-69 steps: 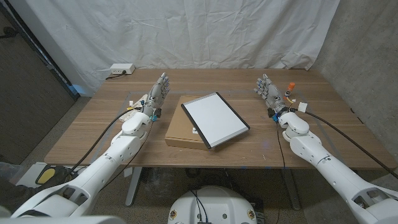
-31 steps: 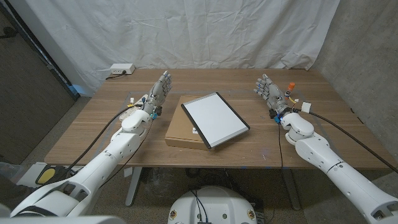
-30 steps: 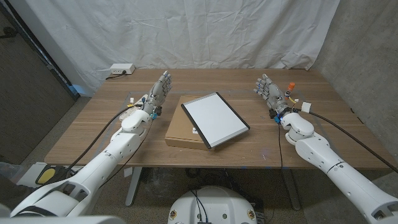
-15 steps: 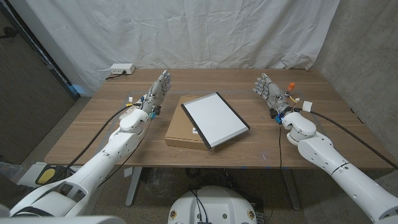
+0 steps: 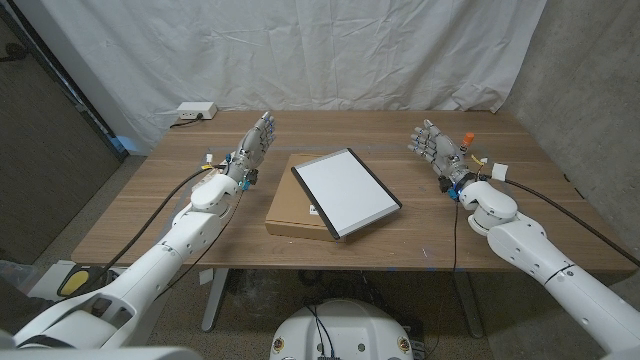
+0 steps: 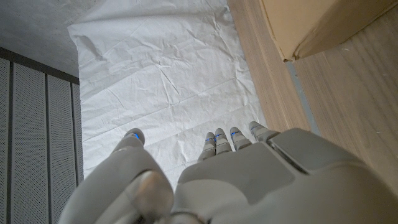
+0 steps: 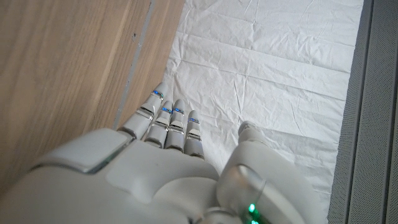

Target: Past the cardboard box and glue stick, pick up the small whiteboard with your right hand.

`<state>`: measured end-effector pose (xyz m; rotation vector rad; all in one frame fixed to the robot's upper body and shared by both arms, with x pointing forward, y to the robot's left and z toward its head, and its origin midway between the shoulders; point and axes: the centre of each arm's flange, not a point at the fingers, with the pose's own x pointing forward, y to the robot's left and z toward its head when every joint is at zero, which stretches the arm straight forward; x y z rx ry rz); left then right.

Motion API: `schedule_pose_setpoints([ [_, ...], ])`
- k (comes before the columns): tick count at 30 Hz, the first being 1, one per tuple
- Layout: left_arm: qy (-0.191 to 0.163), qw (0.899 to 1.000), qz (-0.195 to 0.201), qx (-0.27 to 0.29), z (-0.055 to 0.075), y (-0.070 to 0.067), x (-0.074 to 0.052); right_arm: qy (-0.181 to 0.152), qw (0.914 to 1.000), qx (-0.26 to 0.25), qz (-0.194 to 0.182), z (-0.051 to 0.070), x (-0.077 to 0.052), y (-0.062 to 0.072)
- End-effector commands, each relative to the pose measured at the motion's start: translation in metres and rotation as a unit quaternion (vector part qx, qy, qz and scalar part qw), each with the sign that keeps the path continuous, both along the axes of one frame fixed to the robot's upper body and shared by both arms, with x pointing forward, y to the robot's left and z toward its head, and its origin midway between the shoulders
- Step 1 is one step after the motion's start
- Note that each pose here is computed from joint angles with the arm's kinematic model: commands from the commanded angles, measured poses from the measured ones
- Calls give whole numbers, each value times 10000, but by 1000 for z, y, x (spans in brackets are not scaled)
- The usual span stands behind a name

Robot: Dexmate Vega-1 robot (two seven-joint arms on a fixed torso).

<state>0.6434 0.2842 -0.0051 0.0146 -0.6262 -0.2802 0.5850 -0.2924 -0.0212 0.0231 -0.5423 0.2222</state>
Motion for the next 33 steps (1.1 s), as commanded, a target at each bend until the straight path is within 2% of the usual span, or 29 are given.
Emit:
schedule_pose_setpoints([
  [1,32,10000,38,78,-2,-3,-6,103,9999,-58,44,-1,-7,-9],
  [16,-19,9999,110,51,-5,-1,-16,370,9990,-269,-3,3,-17,-18],
  [25,9,10000,79,59,-5,-6,-14,621,9975,-325,-25,0,-22,-24],
  [33,32,10000,19,79,-5,-12,-10,715,9965,-422,-74,-1,-31,-26],
])
